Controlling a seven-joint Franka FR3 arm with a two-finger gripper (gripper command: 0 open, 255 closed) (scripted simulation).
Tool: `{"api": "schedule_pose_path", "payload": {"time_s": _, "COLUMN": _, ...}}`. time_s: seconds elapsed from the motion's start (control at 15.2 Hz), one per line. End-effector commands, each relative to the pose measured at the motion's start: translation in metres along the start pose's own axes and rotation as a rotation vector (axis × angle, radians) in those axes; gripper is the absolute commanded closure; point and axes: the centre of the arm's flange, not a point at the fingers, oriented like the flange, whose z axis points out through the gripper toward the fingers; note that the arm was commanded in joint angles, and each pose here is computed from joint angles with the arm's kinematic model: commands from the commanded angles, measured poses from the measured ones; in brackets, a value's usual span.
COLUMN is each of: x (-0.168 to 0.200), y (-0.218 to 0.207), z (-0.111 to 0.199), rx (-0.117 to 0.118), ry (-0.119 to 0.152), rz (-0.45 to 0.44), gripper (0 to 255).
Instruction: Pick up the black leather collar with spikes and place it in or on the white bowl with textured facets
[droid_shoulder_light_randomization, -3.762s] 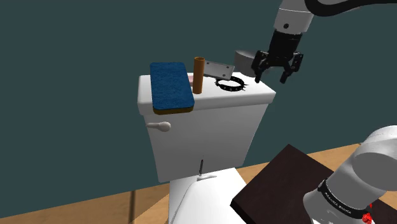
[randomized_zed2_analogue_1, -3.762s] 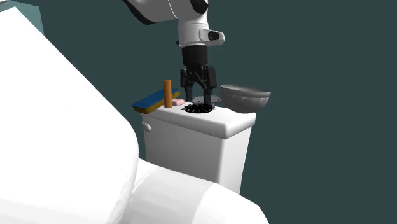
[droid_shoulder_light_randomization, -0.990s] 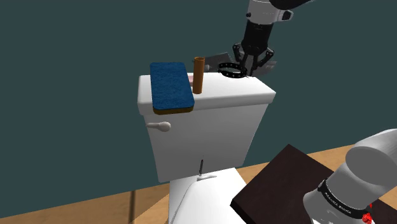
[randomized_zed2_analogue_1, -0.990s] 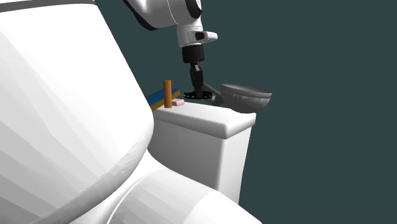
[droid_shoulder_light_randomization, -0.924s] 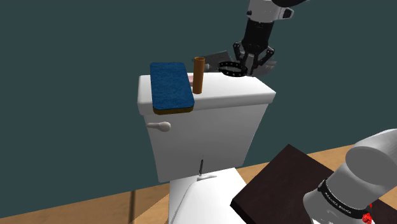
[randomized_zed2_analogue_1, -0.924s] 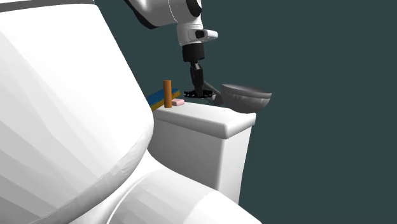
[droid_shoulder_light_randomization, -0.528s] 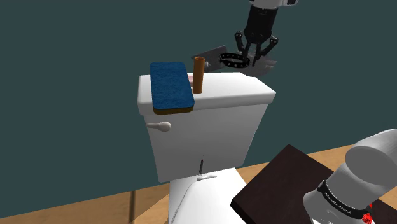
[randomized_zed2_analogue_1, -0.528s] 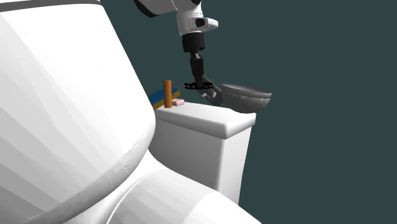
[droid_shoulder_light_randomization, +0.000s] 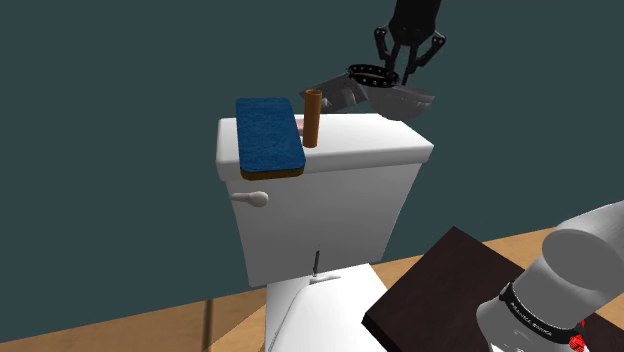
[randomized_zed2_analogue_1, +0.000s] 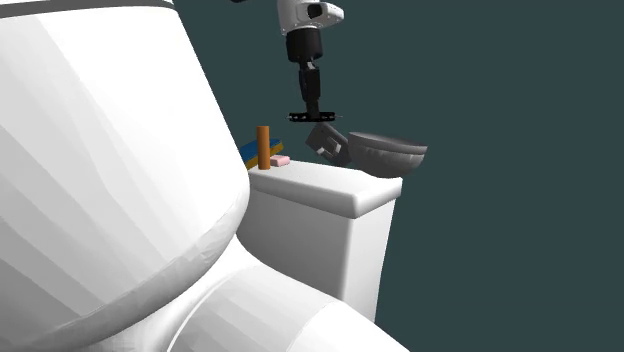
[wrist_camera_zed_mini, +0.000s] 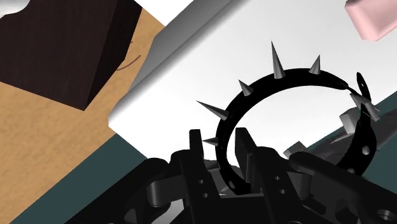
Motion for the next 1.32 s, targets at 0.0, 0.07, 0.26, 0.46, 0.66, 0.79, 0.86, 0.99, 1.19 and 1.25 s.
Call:
{"api": "schedule_pose_path", "payload": {"time_s": 0.0, "x": 0.001, "y": 0.000, "z": -0.011, "rx": 0.000, "ry": 0.000, "rz": 0.000, "gripper": 255}}
{"api": "schedule_pose_path", "payload": {"time_s": 0.07, "x": 0.002, "y": 0.000, "z": -0.016, "rx": 0.000, "ry": 0.000, "rz": 0.000, "gripper": 255}}
{"api": "schedule_pose_path", "payload": {"time_s": 0.26, "x": 0.004, "y": 0.000, "z": -0.032, "rx": 0.000, "ry": 0.000, "rz": 0.000, "gripper": 255}}
{"api": "schedule_pose_path", "payload": {"time_s": 0.46, "x": 0.018, "y": 0.003, "z": -0.039, "rx": 0.000, "ry": 0.000, "rz": 0.000, "gripper": 255}}
{"api": "schedule_pose_path", "payload": {"time_s": 0.66, "x": 0.056, "y": 0.015, "z": -0.038, "rx": 0.000, "ry": 0.000, "rz": 0.000, "gripper": 255}}
{"api": "schedule_pose_path", "payload": {"time_s": 0.79, "x": 0.081, "y": 0.024, "z": -0.037, "rx": 0.000, "ry": 0.000, "rz": 0.000, "gripper": 255}}
{"api": "schedule_pose_path", "payload": {"time_s": 0.86, "x": 0.093, "y": 0.028, "z": -0.037, "rx": 0.000, "ry": 0.000, "rz": 0.000, "gripper": 255}}
{"api": "schedule_pose_path", "payload": {"time_s": 0.99, "x": 0.119, "y": 0.036, "z": -0.036, "rx": 0.000, "ry": 0.000, "rz": 0.000, "gripper": 255}}
{"api": "schedule_pose_path", "payload": {"time_s": 1.19, "x": 0.160, "y": 0.049, "z": -0.035, "rx": 0.000, "ry": 0.000, "rz": 0.000, "gripper": 255}}
{"api": "schedule_pose_path", "payload": {"time_s": 1.25, "x": 0.159, "y": 0.049, "z": -0.030, "rx": 0.000, "ry": 0.000, "rz": 0.000, "gripper": 255}}
